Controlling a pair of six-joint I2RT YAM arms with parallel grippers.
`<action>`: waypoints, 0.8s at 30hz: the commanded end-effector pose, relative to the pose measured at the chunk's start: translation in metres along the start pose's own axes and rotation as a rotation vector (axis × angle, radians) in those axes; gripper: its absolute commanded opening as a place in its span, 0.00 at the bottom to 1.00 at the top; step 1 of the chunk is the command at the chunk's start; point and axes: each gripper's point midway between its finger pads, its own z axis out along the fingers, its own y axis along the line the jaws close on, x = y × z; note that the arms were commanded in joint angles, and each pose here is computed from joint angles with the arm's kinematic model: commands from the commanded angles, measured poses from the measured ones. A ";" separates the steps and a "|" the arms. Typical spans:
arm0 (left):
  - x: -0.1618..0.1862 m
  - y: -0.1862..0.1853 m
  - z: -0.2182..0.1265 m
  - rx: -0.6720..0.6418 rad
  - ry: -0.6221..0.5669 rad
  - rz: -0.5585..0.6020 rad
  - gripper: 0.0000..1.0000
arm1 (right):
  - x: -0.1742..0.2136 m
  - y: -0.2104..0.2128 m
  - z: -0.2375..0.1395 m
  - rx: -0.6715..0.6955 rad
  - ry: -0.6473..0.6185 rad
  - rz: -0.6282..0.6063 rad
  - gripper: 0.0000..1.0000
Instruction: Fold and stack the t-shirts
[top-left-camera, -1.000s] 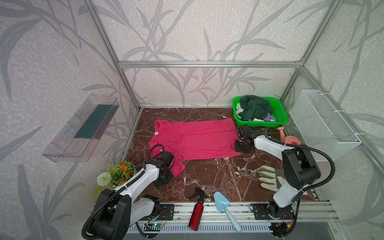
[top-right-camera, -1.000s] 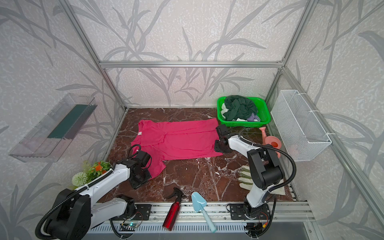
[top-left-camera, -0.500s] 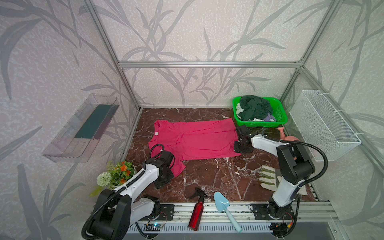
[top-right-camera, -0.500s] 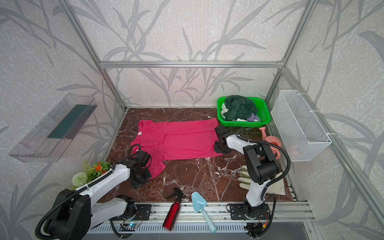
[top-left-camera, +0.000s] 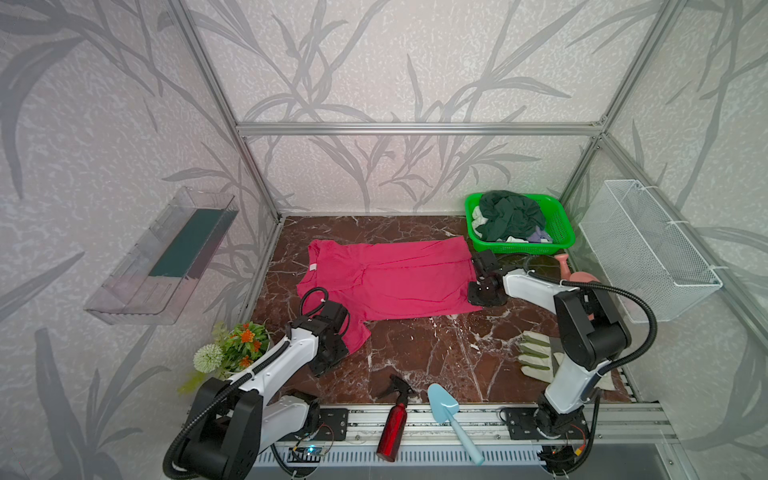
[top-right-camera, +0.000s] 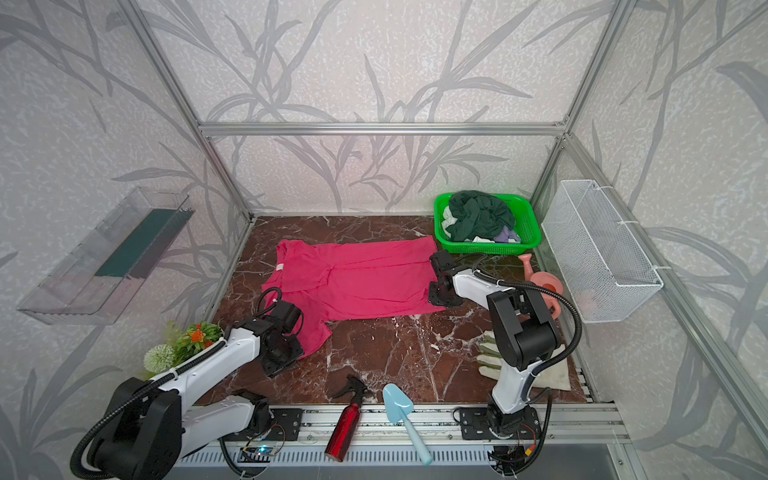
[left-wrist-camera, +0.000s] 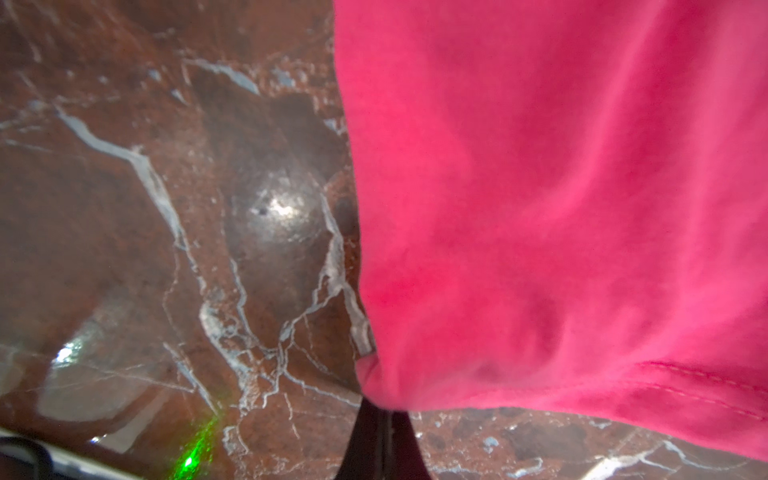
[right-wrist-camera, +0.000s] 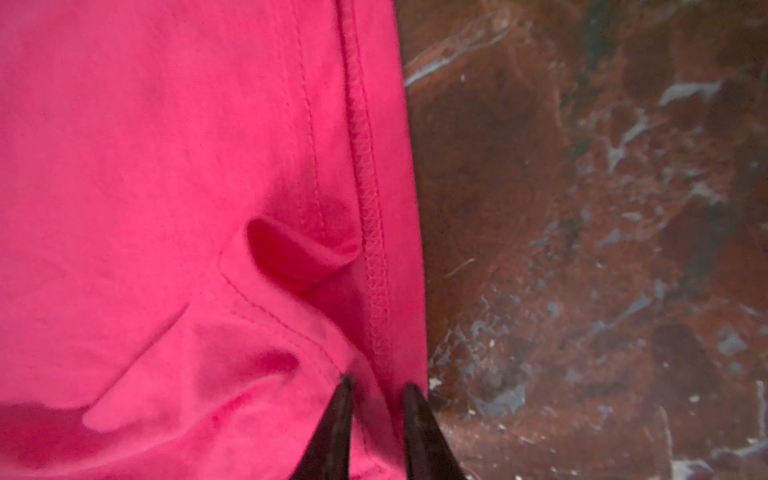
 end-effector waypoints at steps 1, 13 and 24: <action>0.002 0.003 0.003 -0.009 0.002 0.006 0.00 | 0.000 -0.002 -0.013 -0.001 -0.015 -0.006 0.24; 0.003 0.002 0.004 -0.005 0.008 0.018 0.00 | 0.008 0.000 -0.003 0.001 0.017 -0.012 0.21; 0.004 0.003 0.005 -0.005 0.009 0.023 0.00 | 0.013 -0.004 0.005 0.024 0.041 -0.023 0.20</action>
